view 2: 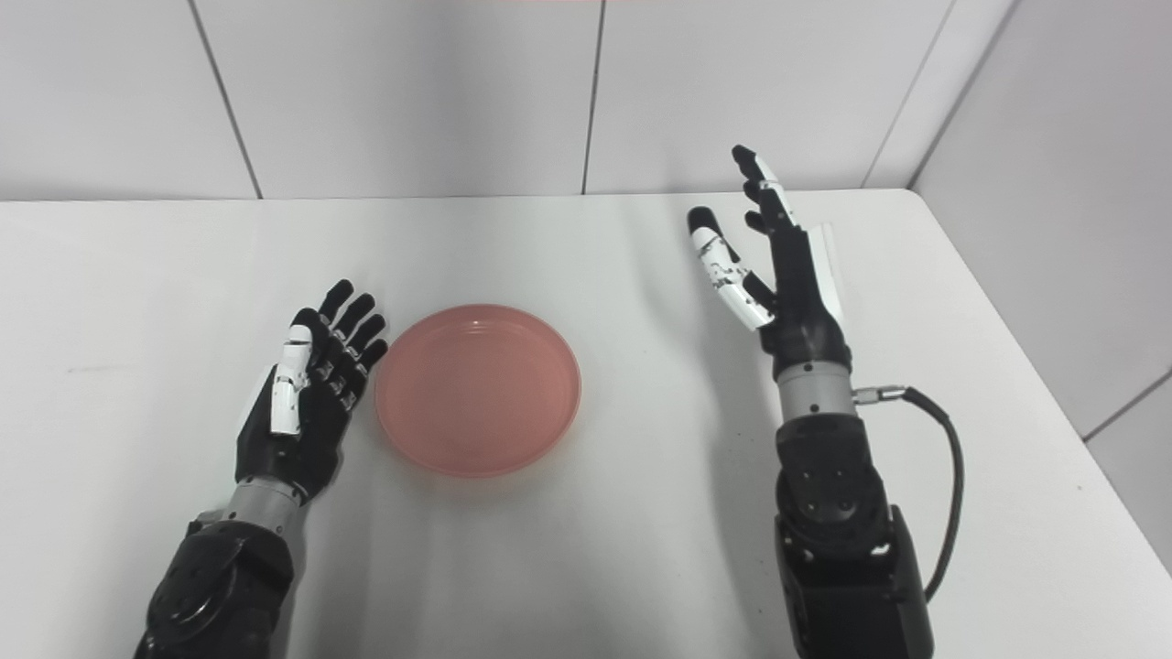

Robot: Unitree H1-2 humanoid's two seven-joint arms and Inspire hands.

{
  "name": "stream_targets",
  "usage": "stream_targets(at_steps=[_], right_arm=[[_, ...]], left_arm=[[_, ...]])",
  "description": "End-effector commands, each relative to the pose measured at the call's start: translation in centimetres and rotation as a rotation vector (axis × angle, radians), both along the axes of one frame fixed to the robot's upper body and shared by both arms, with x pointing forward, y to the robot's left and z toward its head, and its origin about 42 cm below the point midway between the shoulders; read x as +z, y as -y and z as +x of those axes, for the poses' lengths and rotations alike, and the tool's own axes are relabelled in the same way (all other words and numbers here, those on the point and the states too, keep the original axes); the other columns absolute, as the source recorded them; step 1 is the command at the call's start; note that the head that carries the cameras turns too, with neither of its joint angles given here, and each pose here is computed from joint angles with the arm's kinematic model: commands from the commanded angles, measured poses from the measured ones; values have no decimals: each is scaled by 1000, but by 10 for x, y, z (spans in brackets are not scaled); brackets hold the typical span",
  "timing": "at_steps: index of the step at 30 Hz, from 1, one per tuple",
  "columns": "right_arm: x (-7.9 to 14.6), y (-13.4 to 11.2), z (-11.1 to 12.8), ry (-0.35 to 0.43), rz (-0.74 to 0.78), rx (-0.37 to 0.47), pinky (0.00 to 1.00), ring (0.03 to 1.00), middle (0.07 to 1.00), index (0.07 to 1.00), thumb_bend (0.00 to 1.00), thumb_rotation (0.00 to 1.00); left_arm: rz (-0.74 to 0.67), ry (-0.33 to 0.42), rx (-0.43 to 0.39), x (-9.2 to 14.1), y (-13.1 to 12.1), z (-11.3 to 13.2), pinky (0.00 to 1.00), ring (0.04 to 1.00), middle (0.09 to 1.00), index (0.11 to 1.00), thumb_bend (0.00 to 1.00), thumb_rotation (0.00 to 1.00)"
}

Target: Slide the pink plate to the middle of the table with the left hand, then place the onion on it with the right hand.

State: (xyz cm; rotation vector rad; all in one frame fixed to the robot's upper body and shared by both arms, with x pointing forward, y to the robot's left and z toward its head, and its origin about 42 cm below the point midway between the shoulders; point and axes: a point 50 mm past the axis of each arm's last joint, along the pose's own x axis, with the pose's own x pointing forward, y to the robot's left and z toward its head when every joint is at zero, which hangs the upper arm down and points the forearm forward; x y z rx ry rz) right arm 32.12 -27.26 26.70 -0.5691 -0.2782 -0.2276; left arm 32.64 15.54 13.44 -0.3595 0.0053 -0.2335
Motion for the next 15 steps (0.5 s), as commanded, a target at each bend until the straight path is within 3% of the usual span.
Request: stream_targets(at_steps=[1, 6, 11, 15], right_arm=[[23, 7, 4, 109, -74, -9, 848, 899, 913, 931, 795, 500], [32, 19, 6, 107, -143, -57, 840, 906, 920, 944, 903, 439], [42, 27, 6, 113, -255, -119, 778, 872, 909, 943, 959, 423], [44, 37, 6, 114, -298, -152, 787, 887, 924, 944, 994, 416]], left_arm=[[5, -39, 6, -12, -6, -3, 978, 961, 957, 944, 444, 1000], [7, -41, 6, -16, -9, -3, 985, 968, 966, 944, 449, 1000], [1, -40, -5, -17, -13, -2, 990, 976, 978, 961, 453, 1000], [-8, -48, 2, -18, -14, -1, 987, 971, 973, 961, 452, 1000]])
